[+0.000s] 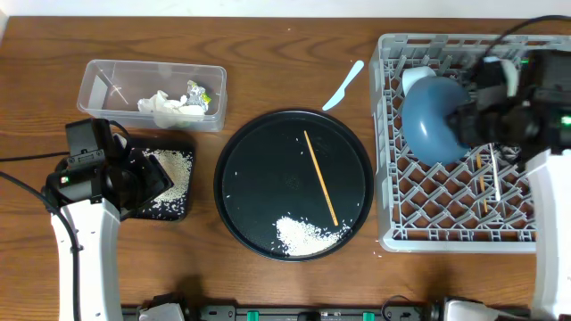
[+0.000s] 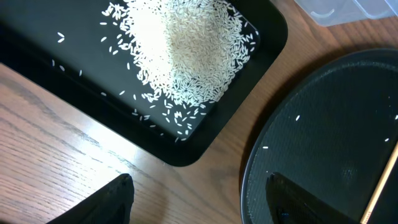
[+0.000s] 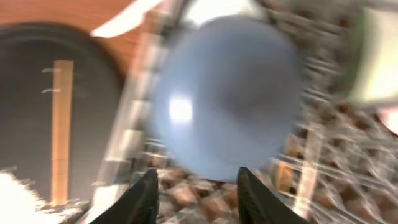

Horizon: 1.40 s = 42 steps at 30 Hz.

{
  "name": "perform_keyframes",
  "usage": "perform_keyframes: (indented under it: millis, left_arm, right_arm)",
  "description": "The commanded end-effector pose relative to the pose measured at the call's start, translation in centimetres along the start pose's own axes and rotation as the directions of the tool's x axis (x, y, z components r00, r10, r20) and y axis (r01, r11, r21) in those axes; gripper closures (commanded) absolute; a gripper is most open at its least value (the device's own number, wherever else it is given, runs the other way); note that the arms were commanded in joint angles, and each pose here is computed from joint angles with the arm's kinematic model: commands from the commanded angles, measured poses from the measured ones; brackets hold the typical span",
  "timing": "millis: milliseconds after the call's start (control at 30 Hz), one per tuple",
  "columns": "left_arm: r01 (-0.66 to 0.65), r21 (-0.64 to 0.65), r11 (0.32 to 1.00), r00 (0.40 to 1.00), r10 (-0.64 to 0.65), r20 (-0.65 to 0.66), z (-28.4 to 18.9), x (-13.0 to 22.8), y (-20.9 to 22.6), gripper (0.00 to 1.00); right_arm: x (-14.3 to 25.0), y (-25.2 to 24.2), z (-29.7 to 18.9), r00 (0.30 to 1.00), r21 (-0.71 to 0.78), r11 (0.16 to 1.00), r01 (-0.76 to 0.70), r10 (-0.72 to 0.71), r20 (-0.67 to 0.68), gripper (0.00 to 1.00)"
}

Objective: Sort waste into correct bins and load items into the dishwasher rack
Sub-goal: 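Return right gripper to the round tray and grasp the second chopstick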

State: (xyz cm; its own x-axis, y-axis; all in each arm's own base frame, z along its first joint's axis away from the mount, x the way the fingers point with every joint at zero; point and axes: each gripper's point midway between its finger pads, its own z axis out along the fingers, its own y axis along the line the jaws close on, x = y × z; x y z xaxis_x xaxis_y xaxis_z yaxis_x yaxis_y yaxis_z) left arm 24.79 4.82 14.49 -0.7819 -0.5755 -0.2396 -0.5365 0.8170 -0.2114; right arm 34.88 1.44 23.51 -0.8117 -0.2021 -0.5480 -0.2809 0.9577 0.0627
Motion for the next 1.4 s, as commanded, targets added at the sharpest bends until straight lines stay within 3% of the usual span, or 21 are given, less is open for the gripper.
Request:
perform_keyframes:
  millis: [0, 200, 467, 767, 1067, 1133, 1267, 1367]
  left_arm:
    - [0.006, -0.003, 1.0, 1.0, -0.006, 0.003, -0.1, -0.2, 0.1, 0.3]
    - [0.006, -0.003, 1.0, 1.0, -0.006, 0.003, -0.1, -0.2, 0.1, 0.3]
    - [0.006, -0.003, 1.0, 1.0, -0.006, 0.003, -0.1, -0.2, 0.1, 0.3]
    - [0.006, -0.003, 1.0, 1.0, -0.006, 0.003, -0.1, -0.2, 0.1, 0.3]
    - [0.006, -0.003, 1.0, 1.0, -0.006, 0.003, -0.1, -0.2, 0.1, 0.3]
    - [0.006, -0.003, 1.0, 1.0, -0.006, 0.003, -0.1, -0.2, 0.1, 0.3]
    - [0.006, -0.003, 1.0, 1.0, -0.006, 0.003, -0.1, -0.2, 0.1, 0.3]
    - [0.006, -0.003, 1.0, 1.0, -0.006, 0.003, -0.1, -0.2, 0.1, 0.3]
  right_arm:
    - [-0.3, 5.3, 1.2, 0.999, -0.124, 0.992, -0.011, 0.007, -0.032, 0.58]
    - [0.7, 13.5, 4.9, 0.986, -0.238, 0.97, 0.041, -0.077, -0.145, 0.55]
    - [5.4, 19.7, 12.2, 0.92, -0.193, 0.979, 0.062, -0.131, -0.368, 0.52]
    - [11.0, 21.7, 19.2, 0.838, -0.048, 0.998, 0.042, -0.061, -0.542, 0.53]
    - [13.6, 20.4, 21.9, 0.799, 0.053, 0.997, 0.057, -0.013, -0.601, 0.55]
    - [13.7, 20.3, 22.1, 0.798, 0.056, 0.997, 0.059, -0.013, -0.603, 0.6]
    - [13.9, 20.3, 22.0, 0.793, 0.058, 0.996, 0.061, -0.013, -0.609, 0.83]
    - [13.9, 20.3, 22.0, 0.793, 0.058, 0.997, 0.06, -0.013, -0.608, 0.89]
